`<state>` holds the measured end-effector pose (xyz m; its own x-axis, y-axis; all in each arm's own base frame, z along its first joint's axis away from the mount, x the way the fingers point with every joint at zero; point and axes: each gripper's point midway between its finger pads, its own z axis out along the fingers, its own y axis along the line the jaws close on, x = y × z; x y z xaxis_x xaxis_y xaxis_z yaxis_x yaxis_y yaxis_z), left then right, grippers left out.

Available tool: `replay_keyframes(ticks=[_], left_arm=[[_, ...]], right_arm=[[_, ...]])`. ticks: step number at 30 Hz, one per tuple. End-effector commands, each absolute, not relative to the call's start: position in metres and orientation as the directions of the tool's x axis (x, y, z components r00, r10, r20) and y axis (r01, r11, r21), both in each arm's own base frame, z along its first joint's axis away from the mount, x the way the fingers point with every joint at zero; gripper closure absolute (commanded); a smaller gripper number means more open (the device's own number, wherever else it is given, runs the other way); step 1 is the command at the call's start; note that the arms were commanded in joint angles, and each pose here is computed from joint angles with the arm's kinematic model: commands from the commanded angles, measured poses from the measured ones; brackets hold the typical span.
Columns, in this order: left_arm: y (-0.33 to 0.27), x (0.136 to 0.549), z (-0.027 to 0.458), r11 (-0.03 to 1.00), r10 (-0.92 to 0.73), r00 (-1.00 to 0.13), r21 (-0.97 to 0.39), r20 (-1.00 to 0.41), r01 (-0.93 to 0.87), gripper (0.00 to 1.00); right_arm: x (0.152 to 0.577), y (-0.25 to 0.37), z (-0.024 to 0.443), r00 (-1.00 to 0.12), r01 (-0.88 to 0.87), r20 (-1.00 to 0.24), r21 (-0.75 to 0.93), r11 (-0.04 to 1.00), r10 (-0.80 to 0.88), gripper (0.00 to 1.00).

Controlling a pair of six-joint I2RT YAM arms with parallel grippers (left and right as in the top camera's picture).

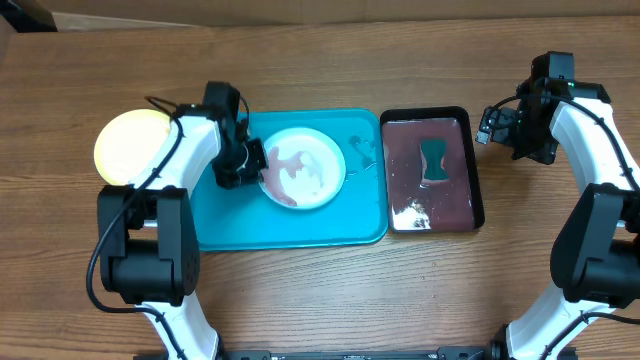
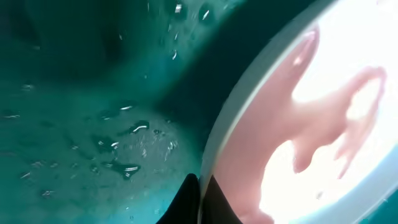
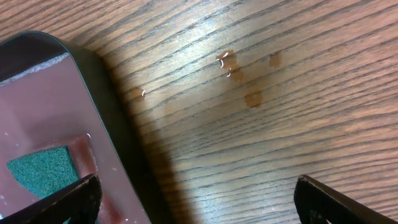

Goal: Clean dirty plates on tray and stack at the side
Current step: 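Lift the plate with the left gripper and tilt it up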

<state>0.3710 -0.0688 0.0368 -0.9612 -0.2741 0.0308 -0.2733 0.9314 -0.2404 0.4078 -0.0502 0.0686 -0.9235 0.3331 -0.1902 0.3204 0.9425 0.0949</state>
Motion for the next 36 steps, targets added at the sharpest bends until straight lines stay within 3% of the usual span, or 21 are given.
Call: replay_keyframes(ticks=[1,18,36], left_arm=[[-0.070,0.393,0.064,0.939,-0.253,-0.967,-0.250,-0.038,-0.236,0.96],[-0.099,0.430,0.143,0.966,-0.183,-0.960,-0.220,-0.212,-0.136,0.96],[-0.187,0.444,0.166,0.997,-0.050,-0.886,-0.070,-0.462,-0.020,0.96]], right_arm=[[0.413,-0.052,0.082,-0.914,0.322,-0.227,0.101,0.941,0.337,0.00],[0.413,-0.052,0.082,-0.914,0.322,-0.227,0.101,0.941,0.337,0.00],[0.413,-0.052,0.082,-0.914,0.322,-0.227,0.101,0.941,0.337,0.00]])
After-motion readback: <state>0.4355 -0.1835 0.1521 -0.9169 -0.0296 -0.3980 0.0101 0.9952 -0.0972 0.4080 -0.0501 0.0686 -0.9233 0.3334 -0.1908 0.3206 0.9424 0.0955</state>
